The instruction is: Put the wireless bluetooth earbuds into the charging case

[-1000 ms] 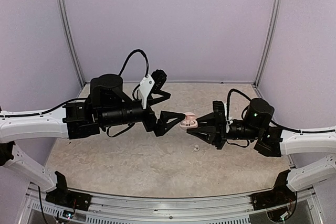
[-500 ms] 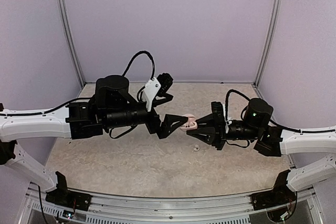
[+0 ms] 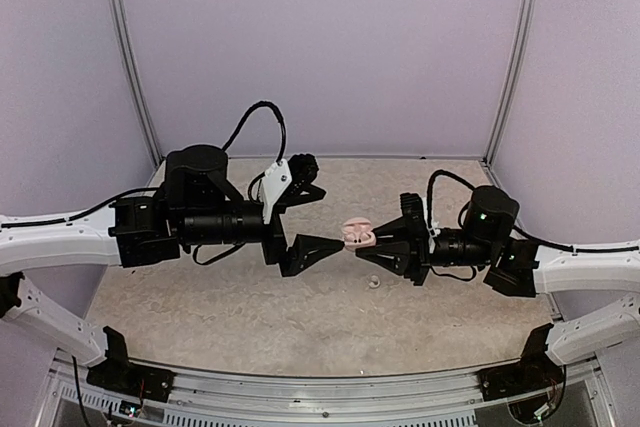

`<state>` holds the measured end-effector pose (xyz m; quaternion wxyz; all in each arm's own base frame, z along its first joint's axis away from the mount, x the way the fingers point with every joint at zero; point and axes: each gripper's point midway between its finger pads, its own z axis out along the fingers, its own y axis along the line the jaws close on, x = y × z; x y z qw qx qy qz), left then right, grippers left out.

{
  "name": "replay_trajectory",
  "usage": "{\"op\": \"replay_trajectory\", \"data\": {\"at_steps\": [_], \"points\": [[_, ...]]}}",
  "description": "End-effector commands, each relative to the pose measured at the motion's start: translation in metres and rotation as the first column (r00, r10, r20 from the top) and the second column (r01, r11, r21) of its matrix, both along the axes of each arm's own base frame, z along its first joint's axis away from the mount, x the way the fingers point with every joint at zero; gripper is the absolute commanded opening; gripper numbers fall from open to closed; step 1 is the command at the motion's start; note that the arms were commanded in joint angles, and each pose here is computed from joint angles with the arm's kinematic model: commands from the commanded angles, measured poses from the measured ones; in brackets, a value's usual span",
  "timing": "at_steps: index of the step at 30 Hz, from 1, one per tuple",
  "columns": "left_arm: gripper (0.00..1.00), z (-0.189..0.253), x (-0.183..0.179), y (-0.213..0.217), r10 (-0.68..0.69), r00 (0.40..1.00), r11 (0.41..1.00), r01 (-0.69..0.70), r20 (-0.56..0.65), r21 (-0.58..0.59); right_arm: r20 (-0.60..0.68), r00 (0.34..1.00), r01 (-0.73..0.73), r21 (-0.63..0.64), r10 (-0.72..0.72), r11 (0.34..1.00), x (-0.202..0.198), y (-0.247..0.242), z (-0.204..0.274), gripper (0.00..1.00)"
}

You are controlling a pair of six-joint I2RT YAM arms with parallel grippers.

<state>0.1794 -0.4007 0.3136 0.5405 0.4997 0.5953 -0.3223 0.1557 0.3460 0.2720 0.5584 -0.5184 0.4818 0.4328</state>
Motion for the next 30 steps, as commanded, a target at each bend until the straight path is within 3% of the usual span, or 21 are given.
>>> {"op": "replay_trajectory", "data": {"at_steps": [1,12,30], "points": [[0.99,-0.009,-0.022,-0.004,-0.116,0.993,0.993,0.116,0.017,0.015,0.028,0.999,-0.027,0.016,0.027,0.999,-0.001,0.002,0.017,0.0],[0.95,-0.023,-0.041,-0.026,-0.203,0.979,0.979,0.202,0.018,0.029,0.011,0.998,-0.063,0.002,0.063,0.998,-0.004,0.006,0.015,0.0],[0.85,-0.013,-0.066,-0.019,-0.278,0.954,0.96,0.278,0.111,0.013,-0.028,0.998,-0.052,-0.007,0.052,0.999,0.001,0.01,0.009,0.0]]}}
